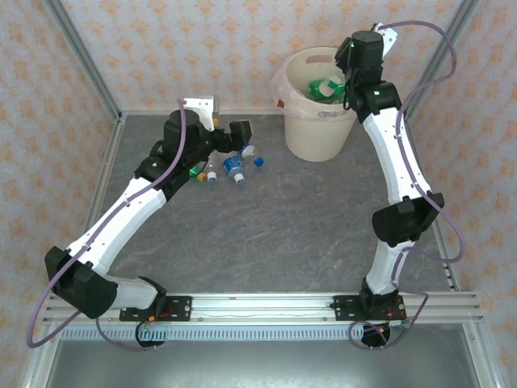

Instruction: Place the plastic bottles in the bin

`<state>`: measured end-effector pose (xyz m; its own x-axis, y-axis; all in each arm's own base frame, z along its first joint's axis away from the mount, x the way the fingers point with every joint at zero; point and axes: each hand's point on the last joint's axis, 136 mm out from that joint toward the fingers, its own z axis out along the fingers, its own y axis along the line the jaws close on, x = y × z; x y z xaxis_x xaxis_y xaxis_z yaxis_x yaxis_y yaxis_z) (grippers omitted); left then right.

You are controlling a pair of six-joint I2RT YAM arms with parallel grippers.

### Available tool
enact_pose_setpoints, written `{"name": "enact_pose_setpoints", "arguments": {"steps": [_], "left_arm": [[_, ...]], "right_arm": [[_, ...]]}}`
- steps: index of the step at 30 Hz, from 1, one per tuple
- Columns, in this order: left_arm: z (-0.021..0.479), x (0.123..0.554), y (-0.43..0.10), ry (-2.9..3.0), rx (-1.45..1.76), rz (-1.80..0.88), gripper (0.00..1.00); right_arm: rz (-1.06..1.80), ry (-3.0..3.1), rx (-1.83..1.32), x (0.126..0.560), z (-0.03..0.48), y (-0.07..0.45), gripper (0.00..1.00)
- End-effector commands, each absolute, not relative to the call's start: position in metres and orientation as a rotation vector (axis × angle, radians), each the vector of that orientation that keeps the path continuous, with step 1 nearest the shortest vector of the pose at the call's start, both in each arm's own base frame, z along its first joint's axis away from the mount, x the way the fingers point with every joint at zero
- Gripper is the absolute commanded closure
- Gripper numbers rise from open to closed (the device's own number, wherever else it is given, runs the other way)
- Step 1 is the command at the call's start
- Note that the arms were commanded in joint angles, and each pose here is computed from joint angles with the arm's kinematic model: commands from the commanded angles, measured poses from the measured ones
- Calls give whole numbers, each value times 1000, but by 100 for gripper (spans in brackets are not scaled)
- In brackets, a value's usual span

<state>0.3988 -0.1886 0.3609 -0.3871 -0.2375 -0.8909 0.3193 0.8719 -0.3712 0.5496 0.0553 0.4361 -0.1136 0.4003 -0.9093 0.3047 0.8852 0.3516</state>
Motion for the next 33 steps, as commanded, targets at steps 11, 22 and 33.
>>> {"name": "enact_pose_setpoints", "arguments": {"steps": [11, 22, 33], "left_arm": [[365, 390, -166, 1852, -44, -552, 1], [350, 401, -167, 1891, -66, -527, 1], [297, 419, -143, 2050, -178, -425, 1]], "right_arm": [[3, 1738, 527, 569, 426, 53, 0], [37, 1701, 508, 551, 455, 51, 0], [183, 1801, 436, 522, 448, 82, 0]]}}
